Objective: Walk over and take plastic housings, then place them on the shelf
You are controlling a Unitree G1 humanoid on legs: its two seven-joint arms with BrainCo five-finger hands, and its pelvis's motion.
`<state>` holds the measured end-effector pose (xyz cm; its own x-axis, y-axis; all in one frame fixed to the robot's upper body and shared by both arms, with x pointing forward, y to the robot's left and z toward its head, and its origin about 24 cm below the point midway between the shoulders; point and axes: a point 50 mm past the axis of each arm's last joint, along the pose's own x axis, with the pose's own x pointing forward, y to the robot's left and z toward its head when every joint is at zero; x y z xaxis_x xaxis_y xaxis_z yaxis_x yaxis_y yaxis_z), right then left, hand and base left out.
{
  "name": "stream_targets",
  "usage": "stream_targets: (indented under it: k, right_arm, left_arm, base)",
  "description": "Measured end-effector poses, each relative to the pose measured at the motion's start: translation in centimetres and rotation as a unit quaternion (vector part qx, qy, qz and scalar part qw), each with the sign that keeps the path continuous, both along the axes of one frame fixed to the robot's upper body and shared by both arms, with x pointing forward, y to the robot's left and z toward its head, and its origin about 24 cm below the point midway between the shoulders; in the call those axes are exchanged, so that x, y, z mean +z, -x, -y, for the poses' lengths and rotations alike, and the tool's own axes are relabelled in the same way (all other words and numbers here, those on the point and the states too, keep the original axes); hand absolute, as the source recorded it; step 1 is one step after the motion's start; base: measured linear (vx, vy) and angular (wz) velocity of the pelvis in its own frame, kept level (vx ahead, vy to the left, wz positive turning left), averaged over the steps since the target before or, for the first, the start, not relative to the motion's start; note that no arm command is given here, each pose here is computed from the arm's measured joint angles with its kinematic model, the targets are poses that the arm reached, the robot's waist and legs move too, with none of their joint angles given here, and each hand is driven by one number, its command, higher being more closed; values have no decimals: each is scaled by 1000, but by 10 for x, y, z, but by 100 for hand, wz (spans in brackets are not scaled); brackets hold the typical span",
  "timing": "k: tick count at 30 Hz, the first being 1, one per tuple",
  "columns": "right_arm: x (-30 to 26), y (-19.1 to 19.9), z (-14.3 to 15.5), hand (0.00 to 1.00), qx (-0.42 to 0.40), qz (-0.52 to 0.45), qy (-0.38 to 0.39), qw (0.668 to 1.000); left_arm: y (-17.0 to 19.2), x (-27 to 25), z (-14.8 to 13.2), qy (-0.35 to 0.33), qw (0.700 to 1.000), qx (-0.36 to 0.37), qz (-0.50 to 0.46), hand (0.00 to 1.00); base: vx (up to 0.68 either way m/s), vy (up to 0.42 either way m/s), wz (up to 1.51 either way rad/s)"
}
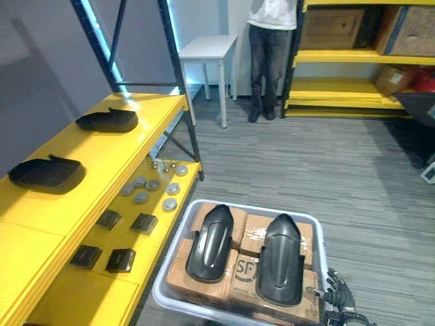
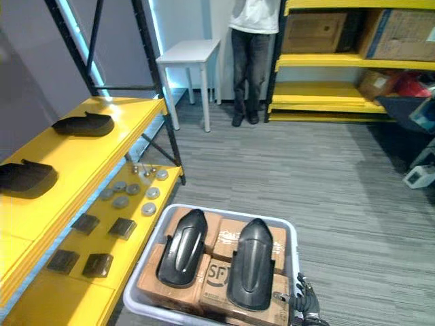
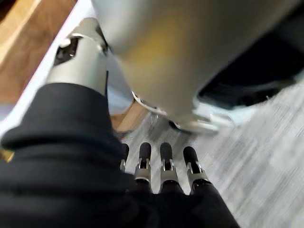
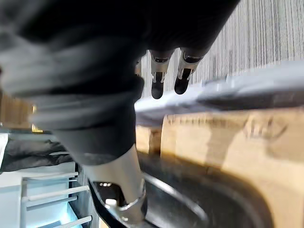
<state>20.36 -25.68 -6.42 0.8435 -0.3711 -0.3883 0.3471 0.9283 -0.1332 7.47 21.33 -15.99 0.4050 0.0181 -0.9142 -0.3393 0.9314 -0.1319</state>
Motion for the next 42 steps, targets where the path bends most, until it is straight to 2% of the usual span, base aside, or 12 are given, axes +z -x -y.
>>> stream_targets:
  k: [5,9,10,14,17,22,28,32,33,37,40,42]
  right_arm:
    - [53,-65,12,0,-84,86,55,991]
    - [71,-86,26,0,-122,76,81,986]
    - [73,-89,27,100,-126,70,82,986]
    - [80,-103,29,100,-120,38,79,989]
    - [100,-115,42,100,-105,34,100,989]
    - [122,-128,57,100,-50,-11,194,980]
    - [119,-126,57,100,-69,-25,249,966]
    - [123,-114,48,100,-59,14,301,952]
    - [124,-111,47,100,-54,21,313,948]
    - [139,-83,35,100,-26,80,371,925]
    - [127,-70,33,100,-17,62,372,926]
    - [118,-65,31,100,-6,44,373,927]
  left_arm:
    - [-29,7,0,8,999,-6,42,0]
    - [-33,7,6,20,999,-10,45,0]
    - [-31,6,6,26,999,-5,42,0]
    - [-28,4,9,39,998,0,38,0]
    - [-35,6,9,45,998,5,50,0]
    - [-58,13,9,46,995,3,86,0]
    - [-75,23,8,60,984,57,155,0]
    - [-122,69,10,74,945,118,295,0]
    - [-126,78,8,71,938,130,314,0]
    - [-134,148,-14,35,876,202,438,0]
    - [-128,191,-15,-2,845,191,500,0]
    - [-125,205,-8,-7,836,170,521,0]
  base:
    - [-177,49,21]
    - [-191,23,12]
    - [-137,12,14]
    - [-109,-27,4]
    - [-71,-36,10]
    - [-81,-24,4]
    - [-15,-18,9]
    - [49,-38,4]
    - [101,-43,9]
    - [127,-28,15]
    - [220,-40,11]
    - [204,-24,3]
